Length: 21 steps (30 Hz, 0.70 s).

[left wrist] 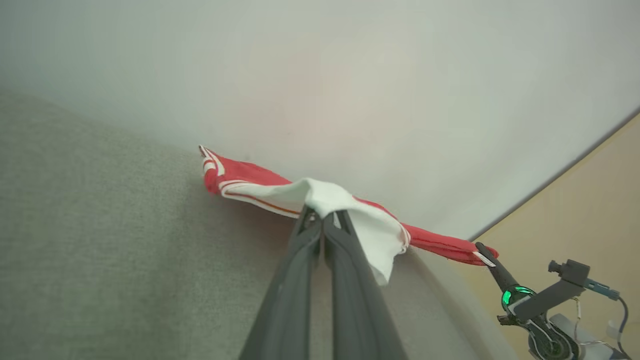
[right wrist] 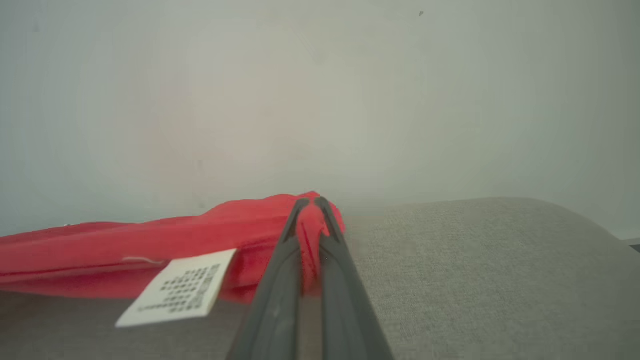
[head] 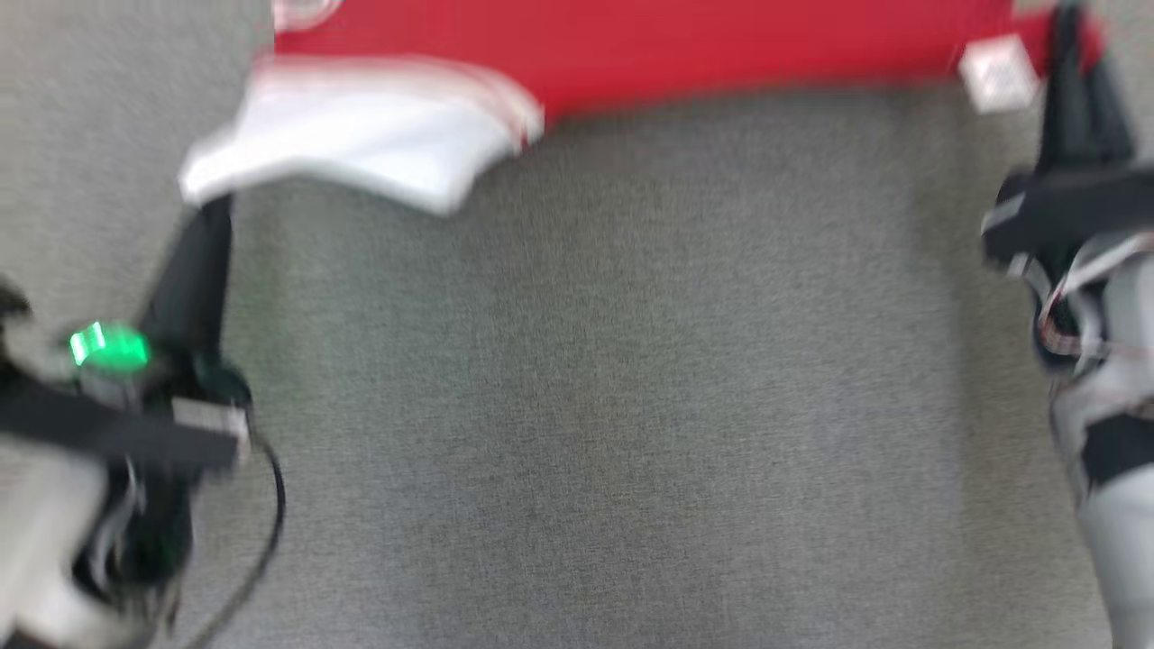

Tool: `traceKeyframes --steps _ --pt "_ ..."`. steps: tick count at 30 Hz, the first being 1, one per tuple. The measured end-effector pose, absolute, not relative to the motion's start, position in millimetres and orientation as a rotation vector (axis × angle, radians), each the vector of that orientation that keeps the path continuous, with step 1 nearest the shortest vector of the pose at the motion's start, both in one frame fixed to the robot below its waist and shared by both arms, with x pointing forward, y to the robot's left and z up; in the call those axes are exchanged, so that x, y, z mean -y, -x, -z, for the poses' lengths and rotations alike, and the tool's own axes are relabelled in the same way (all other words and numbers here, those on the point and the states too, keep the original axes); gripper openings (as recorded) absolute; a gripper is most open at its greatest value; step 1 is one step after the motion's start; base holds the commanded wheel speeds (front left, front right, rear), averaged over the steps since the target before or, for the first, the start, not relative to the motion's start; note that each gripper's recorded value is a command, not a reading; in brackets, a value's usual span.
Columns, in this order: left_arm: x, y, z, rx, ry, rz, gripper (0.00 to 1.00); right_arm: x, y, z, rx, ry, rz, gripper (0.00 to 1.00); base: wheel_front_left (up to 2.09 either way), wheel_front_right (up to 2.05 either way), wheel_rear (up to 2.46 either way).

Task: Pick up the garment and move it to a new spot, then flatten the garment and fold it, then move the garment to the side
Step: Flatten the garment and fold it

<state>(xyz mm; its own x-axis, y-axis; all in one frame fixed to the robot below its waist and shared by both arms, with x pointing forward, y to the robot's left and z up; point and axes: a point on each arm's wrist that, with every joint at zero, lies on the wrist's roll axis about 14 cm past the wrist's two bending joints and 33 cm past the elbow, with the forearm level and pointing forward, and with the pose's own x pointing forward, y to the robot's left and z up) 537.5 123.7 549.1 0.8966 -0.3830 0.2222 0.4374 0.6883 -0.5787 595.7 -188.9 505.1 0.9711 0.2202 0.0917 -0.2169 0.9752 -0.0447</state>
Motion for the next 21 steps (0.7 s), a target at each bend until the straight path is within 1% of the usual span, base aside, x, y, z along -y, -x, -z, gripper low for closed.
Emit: traceKeyframes --steps 3,11,16,21 --pt "-124 -505 -557 0.072 0.680 0.461 0.00 190 -569 -501 0.068 0.043 -0.236 0.00 0.00 0.00 0.00" --pt "-121 -429 -559 0.003 0.703 0.413 0.00 212 -508 -503 0.036 0.062 -0.198 0.00 0.00 0.00 0.00" --pt "-122 -395 -554 -0.033 0.719 0.368 0.00 216 -475 -501 0.022 0.048 -0.181 0.00 0.00 0.00 0.00" --pt "-126 -370 -554 -0.054 0.722 0.328 0.00 212 -449 -500 0.017 0.039 -0.186 0.00 0.00 0.00 0.00"
